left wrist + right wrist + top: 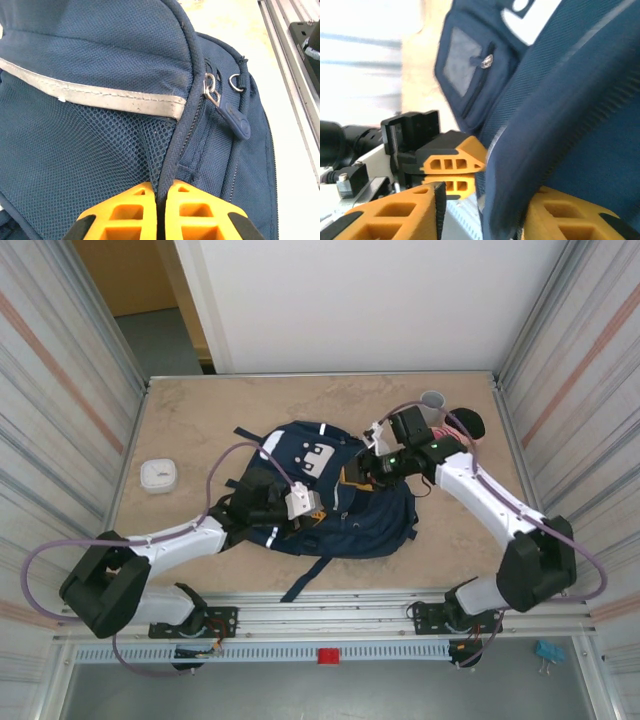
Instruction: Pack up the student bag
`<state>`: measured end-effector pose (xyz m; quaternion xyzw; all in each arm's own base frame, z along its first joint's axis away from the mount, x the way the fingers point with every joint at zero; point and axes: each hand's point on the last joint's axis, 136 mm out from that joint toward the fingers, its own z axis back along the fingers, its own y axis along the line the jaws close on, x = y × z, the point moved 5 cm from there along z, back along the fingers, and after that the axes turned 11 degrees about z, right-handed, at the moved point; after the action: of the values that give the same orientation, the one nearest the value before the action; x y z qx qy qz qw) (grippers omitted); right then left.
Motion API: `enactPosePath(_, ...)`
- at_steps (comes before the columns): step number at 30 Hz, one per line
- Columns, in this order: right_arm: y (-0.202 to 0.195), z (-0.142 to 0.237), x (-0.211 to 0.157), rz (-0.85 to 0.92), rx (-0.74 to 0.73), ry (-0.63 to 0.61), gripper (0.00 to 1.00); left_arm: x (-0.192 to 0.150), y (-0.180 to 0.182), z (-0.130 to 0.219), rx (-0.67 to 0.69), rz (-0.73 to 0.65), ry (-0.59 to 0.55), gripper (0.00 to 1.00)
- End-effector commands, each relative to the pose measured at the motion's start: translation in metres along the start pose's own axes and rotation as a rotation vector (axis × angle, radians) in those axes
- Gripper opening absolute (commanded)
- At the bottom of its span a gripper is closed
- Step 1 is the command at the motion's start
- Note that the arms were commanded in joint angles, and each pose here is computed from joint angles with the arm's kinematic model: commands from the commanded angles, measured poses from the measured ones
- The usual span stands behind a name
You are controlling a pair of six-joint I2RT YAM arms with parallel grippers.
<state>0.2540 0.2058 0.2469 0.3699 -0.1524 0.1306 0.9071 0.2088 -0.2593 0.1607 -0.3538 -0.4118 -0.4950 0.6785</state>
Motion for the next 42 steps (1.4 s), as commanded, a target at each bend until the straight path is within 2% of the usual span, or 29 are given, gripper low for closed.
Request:
enactPosePath(1, -0.006, 0.048, -0.02, -0.013, -0.376, -0.09, 0.46, 0.011, -0.009, -0.002, -0.085, 0.125, -0.015, 0.04)
enactPosePath(6, 0.014, 0.056, -0.055, 0.046, -0.553, -0.154, 0.44, 0.016, -0.018, -0.004, -0.15, 0.222, 0.017, 0.03)
enactPosePath(14, 0.046, -0.006, -0.076, 0.138, -0.558, -0.224, 0.45, 0.017, -0.019, -0.007, -0.18, 0.272, 0.042, 0.03)
enactPosePath(18, 0.041, -0.027, -0.08, 0.116, -0.592, -0.193, 0.48, 0.019, -0.018, -0.008, -0.182, 0.286, 0.036, 0.03)
enactPosePath(27, 0.019, -0.05, -0.091, 0.099, -0.698, -0.117, 0.47, 0.026, -0.016, -0.009, -0.186, 0.3, 0.01, 0.04)
enactPosePath(33, 0.003, -0.047, -0.098, 0.066, -0.803, -0.114, 0.4, 0.029, -0.015, -0.009, -0.181, 0.296, 0.003, 0.04)
enactPosePath(38, -0.006, -0.034, -0.099, 0.04, -0.886, -0.128, 0.23, 0.032, -0.015, -0.007, -0.175, 0.289, -0.002, 0.04)
enactPosePath(42, -0.009, -0.024, -0.102, -0.006, -0.927, -0.134, 0.21, 0.032, -0.014, -0.007, -0.172, 0.285, 0.002, 0.04)
